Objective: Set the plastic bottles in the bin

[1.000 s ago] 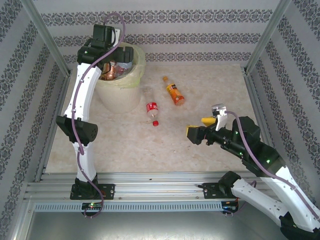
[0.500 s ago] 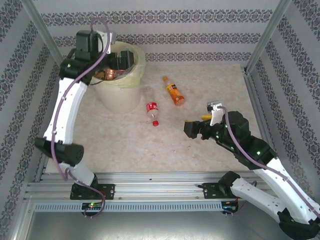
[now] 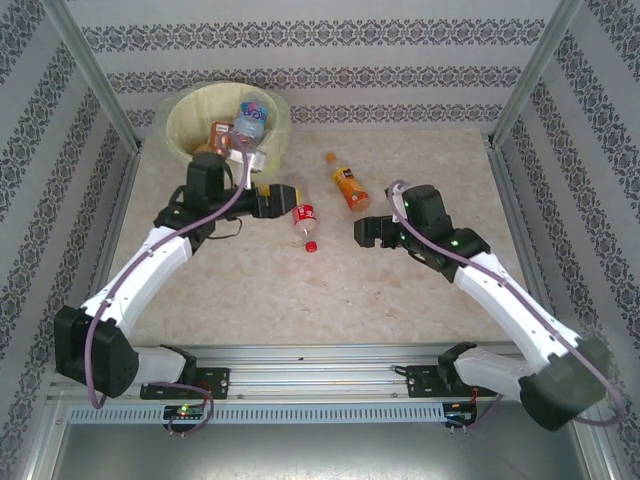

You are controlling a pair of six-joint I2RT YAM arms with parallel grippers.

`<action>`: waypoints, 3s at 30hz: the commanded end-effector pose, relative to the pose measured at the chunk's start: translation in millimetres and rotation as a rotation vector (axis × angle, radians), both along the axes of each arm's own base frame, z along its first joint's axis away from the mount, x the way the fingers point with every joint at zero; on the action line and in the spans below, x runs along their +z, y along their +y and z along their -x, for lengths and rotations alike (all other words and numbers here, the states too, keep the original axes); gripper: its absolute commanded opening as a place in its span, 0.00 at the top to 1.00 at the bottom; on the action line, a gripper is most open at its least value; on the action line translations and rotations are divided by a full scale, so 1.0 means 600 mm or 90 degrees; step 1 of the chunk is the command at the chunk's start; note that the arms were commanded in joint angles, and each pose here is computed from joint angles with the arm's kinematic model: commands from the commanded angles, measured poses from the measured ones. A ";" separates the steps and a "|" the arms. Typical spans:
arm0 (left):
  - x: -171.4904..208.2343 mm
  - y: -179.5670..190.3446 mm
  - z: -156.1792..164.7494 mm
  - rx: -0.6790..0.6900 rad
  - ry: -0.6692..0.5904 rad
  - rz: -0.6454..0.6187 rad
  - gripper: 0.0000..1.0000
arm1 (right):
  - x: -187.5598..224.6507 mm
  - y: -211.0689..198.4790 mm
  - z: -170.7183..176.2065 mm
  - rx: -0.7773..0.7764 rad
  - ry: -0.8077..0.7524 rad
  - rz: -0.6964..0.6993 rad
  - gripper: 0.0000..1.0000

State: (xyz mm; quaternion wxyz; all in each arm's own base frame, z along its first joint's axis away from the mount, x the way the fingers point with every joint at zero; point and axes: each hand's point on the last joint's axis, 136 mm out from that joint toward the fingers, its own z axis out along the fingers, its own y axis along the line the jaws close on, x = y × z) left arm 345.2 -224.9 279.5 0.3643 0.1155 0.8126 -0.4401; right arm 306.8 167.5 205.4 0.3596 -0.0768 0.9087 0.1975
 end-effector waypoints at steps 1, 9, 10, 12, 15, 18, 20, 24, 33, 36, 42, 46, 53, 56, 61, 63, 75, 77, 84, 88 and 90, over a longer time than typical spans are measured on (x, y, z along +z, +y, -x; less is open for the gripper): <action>0.042 -0.046 0.003 -0.058 -0.042 0.089 0.00 | -0.009 0.007 -0.043 0.016 -0.037 0.014 0.02; 0.000 -0.059 -0.015 -0.039 0.018 0.127 0.00 | -0.063 0.013 -0.135 0.042 -0.016 0.091 0.02; -0.004 -0.058 -0.016 -0.031 0.024 0.123 0.00 | -0.072 0.013 -0.147 0.044 -0.011 0.104 0.02; -0.014 -0.051 -0.023 -0.007 0.034 0.111 0.00 | -0.082 0.015 -0.170 0.049 -0.002 0.123 0.02; -0.026 -0.044 -0.030 0.020 0.046 0.096 0.00 | -0.109 0.020 -0.199 0.060 0.028 0.148 0.02; -0.042 -0.039 -0.035 0.040 0.067 0.078 0.00 | -0.131 0.025 -0.223 0.063 0.043 0.159 0.02; -0.050 -0.035 -0.039 0.053 0.079 0.069 0.00 | -0.145 0.024 -0.238 0.061 0.051 0.171 0.02; -0.063 -0.037 -0.043 0.059 0.102 0.067 0.00 | -0.175 0.019 -0.264 0.056 0.073 0.190 0.02; -0.066 -0.033 -0.045 0.059 0.083 0.046 0.00 | -0.208 0.016 -0.300 0.060 0.099 0.186 0.03; -0.070 -0.033 -0.047 0.063 0.091 0.045 0.00 | -0.216 0.021 -0.307 0.069 0.106 0.185 0.05; -0.085 -0.036 -0.049 0.064 0.115 0.048 0.00 | -0.233 0.029 -0.316 0.075 0.122 0.182 0.09; -0.082 -0.037 -0.049 0.061 0.114 0.050 0.00 | -0.243 0.032 -0.319 0.077 0.135 0.183 0.13; -0.078 -0.047 -0.047 0.040 0.125 0.067 0.00 | -0.265 0.032 -0.317 0.072 0.175 0.193 0.21; -0.078 -0.050 -0.045 0.035 0.128 0.074 0.00 | -0.271 0.033 -0.316 0.070 0.179 0.204 0.25; -0.076 -0.050 -0.046 0.035 0.128 0.075 0.00 | -0.264 0.031 -0.317 0.064 0.175 0.207 0.35; -0.077 -0.050 -0.046 0.035 0.129 0.075 0.00 | -0.258 0.033 -0.314 0.066 0.172 0.202 0.39; -0.072 -0.050 -0.044 0.030 0.115 0.072 0.00 | -0.163 0.058 -0.237 0.069 0.133 0.074 0.40; -0.071 -0.050 -0.043 0.030 0.114 0.072 0.00 | -0.150 0.062 -0.213 0.074 0.133 0.047 0.40; -0.070 -0.056 -0.040 0.023 0.114 0.075 0.00 | -0.104 0.081 -0.120 0.097 0.133 -0.088 0.40; -0.064 -0.063 -0.037 0.014 0.111 0.084 0.00 | -0.075 0.101 -0.066 0.121 0.125 -0.157 0.39; -0.063 -0.064 -0.035 0.012 0.111 0.085 0.00 | -0.053 0.110 -0.041 0.135 0.111 -0.190 0.39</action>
